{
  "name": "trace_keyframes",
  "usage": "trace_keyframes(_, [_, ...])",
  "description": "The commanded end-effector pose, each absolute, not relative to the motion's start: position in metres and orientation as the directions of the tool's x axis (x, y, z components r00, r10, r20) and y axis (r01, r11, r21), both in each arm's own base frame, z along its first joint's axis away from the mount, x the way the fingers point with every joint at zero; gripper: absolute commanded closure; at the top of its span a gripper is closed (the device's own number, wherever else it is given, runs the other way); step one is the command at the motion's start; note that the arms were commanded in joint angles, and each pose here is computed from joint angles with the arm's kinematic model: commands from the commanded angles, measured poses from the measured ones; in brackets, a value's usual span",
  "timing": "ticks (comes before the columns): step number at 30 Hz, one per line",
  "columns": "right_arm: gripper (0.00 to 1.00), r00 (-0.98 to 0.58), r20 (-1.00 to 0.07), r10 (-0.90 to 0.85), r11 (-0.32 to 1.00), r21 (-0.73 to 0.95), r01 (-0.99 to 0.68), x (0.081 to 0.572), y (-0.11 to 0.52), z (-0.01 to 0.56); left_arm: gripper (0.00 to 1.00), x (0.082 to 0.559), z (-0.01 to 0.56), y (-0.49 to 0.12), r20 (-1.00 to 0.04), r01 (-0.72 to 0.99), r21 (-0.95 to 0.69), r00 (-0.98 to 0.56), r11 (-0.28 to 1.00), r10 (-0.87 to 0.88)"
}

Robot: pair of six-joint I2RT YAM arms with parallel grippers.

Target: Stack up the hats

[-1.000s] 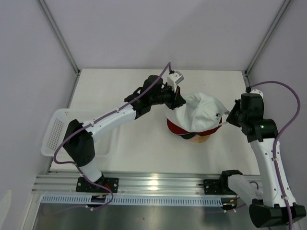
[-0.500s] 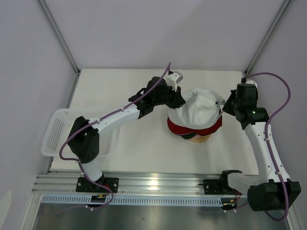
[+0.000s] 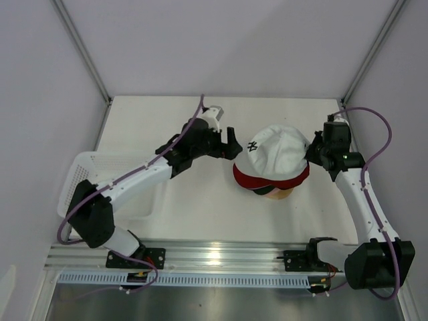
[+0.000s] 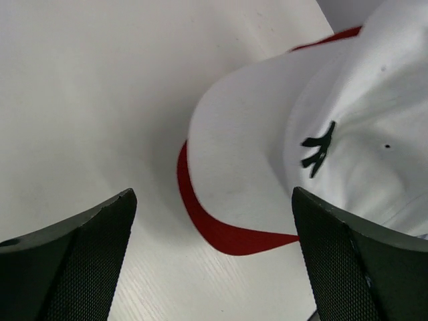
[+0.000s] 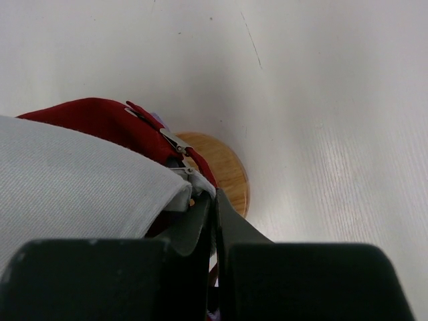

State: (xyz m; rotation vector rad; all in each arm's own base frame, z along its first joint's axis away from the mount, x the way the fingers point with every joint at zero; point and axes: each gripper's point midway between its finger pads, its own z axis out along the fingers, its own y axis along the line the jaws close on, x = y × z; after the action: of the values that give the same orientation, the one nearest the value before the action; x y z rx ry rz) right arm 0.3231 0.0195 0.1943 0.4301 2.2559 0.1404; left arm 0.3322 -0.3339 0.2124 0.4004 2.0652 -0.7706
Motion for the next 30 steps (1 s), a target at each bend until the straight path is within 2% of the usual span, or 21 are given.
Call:
trace_keyframes(1, [0.97,-0.63,-0.706,0.325,0.945,0.208,0.254,0.323,0.015,0.181,0.01,0.35,0.239,-0.302,-0.782,0.394,-0.547,-0.557,0.739,-0.281])
trace_keyframes(2, [0.97,-0.625,-0.709,0.326,0.945,0.222,0.242,0.324,0.018,0.182,0.01,0.35,0.241,-0.301,-0.77,0.415,-0.596,-0.539,0.688,-0.341])
trace_keyframes(3, [0.97,-0.625,-0.709,0.326,0.945,0.224,0.24,0.324,0.018,0.181,0.0,0.337,0.227,-0.305,-0.704,0.414,-0.678,-0.605,0.608,-0.372])
trace_keyframes(4, [0.97,-0.624,-0.71,0.327,0.945,0.226,0.237,0.324,0.019,0.181,0.01,0.334,0.208,-0.296,-0.666,0.394,-0.718,-0.629,0.574,-0.402])
trace_keyframes(6, [0.98,-0.616,-0.711,0.338,0.941,0.255,0.222,0.325,0.024,0.183,0.01,0.329,0.206,-0.295,-0.596,0.412,-0.799,-0.641,0.439,-0.484])
trace_keyframes(12, [0.97,-0.595,-0.729,0.339,0.94,0.288,0.183,0.325,0.03,0.185,0.05,0.333,0.193,-0.313,-0.525,0.454,-0.85,-0.682,0.267,-0.51])
trace_keyframes(13, [0.97,-0.594,-0.73,0.339,0.94,0.286,0.185,0.325,0.03,0.186,0.07,0.331,0.211,-0.316,-0.514,0.498,-0.846,-0.667,0.192,-0.539])
trace_keyframes(16, [0.97,-0.601,-0.724,0.339,0.94,0.285,0.187,0.322,0.03,0.184,0.1,0.33,0.216,-0.323,-0.47,0.511,-0.855,-0.687,0.091,-0.554])
trace_keyframes(30, [0.96,-0.609,-0.717,0.34,0.94,0.283,0.191,0.324,0.03,0.18,0.16,0.329,0.203,-0.355,-0.431,0.468,-0.882,-0.75,0.059,-0.501])
